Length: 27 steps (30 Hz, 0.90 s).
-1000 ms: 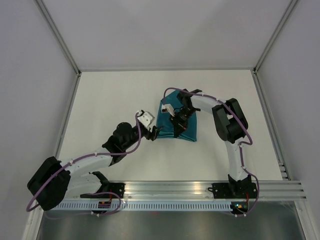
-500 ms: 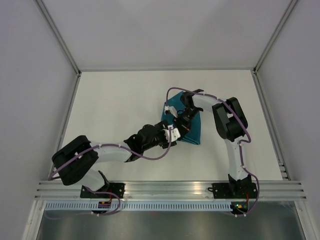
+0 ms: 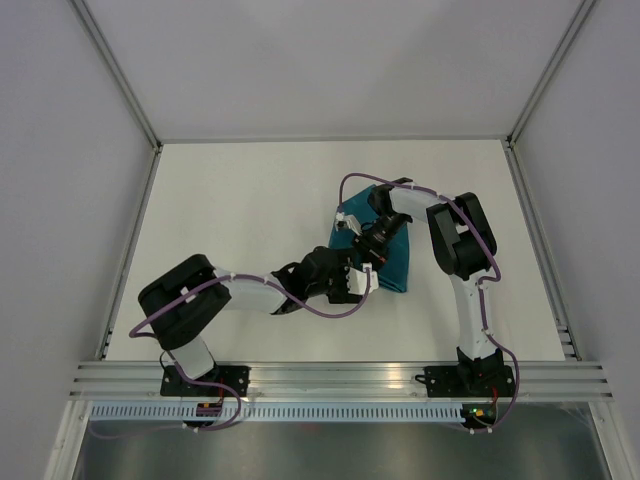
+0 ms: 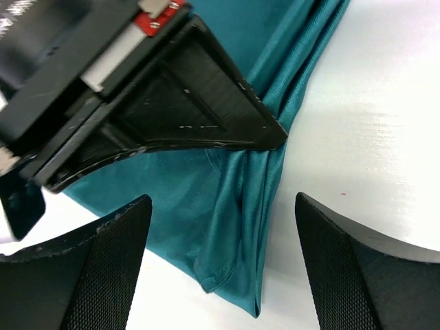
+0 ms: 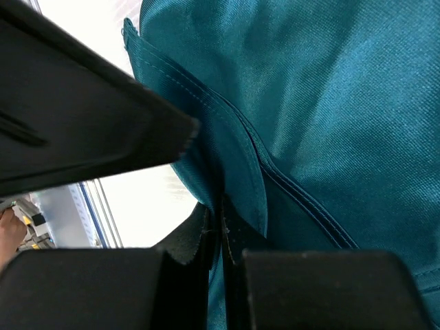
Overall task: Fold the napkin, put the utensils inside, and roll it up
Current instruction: Roll the napkin with the utensil
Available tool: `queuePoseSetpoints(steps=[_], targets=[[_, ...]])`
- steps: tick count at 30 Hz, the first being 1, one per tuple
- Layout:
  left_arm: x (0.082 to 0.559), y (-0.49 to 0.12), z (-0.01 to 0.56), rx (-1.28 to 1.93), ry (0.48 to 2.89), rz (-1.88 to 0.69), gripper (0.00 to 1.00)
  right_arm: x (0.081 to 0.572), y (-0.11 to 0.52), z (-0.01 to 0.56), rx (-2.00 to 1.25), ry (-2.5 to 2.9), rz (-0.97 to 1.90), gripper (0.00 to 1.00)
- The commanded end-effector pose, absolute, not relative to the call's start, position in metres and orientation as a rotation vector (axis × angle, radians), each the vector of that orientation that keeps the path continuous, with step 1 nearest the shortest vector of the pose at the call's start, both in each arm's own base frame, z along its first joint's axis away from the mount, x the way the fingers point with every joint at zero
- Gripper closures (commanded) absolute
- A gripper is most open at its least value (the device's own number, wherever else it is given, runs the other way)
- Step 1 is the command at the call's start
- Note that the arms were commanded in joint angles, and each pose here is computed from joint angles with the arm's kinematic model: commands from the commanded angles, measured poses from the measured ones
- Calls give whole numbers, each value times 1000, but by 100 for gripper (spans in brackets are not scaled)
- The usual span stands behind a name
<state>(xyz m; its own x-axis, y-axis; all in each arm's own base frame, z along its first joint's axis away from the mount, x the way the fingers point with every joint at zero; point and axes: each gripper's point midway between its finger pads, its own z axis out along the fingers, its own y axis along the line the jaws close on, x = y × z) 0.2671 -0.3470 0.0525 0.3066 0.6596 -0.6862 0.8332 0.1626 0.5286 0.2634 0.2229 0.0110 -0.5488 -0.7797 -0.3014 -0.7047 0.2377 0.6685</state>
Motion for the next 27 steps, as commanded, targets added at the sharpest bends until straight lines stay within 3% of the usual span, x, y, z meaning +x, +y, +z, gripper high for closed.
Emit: queuePoseSetpoints(steps=[1, 13, 22, 27], targets=[[266, -363, 53, 1668, 1317, -211, 11, 276, 201, -28, 1597, -2376, -1035, 91], [262, -367, 21, 1826, 1327, -216, 16, 276, 198, -29, 1586, -2364, -1039, 91], [253, -363, 0, 1878, 1408, -261, 44, 275, 196, -32, 1574, -2355, -1046, 91], [248, -361, -10, 1921, 1474, -290, 68, 275, 197, -31, 1580, -2349, -1054, 91]])
